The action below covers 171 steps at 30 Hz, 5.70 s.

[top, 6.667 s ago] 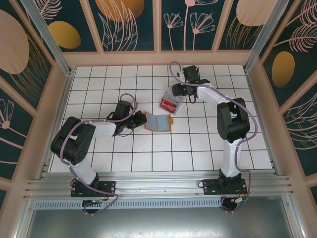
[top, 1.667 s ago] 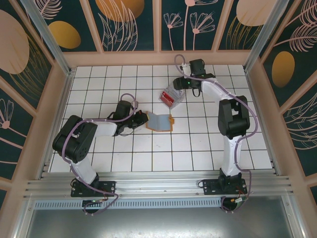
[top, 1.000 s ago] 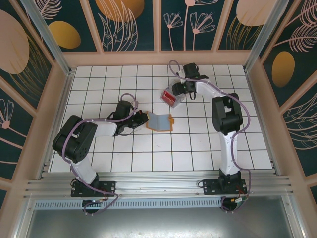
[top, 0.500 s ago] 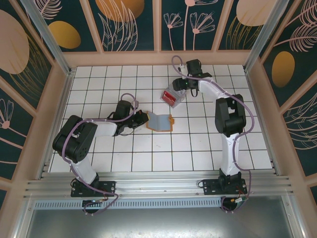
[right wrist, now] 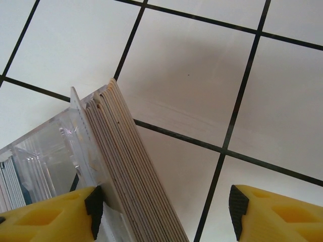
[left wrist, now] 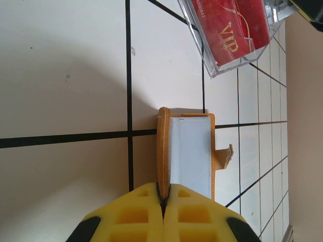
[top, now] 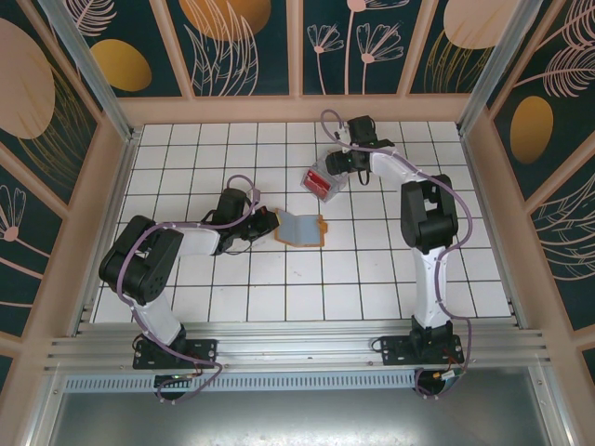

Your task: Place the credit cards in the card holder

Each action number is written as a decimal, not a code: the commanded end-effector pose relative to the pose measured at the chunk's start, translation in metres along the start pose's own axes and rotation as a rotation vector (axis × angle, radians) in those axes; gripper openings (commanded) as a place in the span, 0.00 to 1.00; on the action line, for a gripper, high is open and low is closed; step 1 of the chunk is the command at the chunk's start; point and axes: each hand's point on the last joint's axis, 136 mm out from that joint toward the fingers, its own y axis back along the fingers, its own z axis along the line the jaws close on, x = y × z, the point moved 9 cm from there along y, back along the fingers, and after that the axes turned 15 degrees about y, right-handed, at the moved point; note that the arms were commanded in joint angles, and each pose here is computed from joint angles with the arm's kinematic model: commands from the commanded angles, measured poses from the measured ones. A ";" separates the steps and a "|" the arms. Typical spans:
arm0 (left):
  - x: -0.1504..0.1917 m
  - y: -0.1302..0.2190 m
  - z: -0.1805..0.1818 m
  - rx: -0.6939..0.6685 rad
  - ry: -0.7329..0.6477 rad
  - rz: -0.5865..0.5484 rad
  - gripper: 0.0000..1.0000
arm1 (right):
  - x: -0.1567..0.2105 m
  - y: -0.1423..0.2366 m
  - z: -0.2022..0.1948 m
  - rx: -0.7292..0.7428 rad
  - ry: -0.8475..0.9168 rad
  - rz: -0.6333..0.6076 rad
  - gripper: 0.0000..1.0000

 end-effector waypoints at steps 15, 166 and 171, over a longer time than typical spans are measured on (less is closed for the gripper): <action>0.000 -0.003 -0.003 0.038 0.007 0.005 0.02 | -0.014 0.024 -0.015 0.098 -0.018 -0.064 0.64; 0.063 0.001 0.056 -0.068 0.236 -0.109 0.00 | 0.154 0.050 0.201 -0.475 -0.536 0.003 0.02; 0.063 -0.003 0.059 -0.084 0.234 -0.101 0.00 | 0.146 0.047 0.214 -0.424 -0.452 0.019 0.02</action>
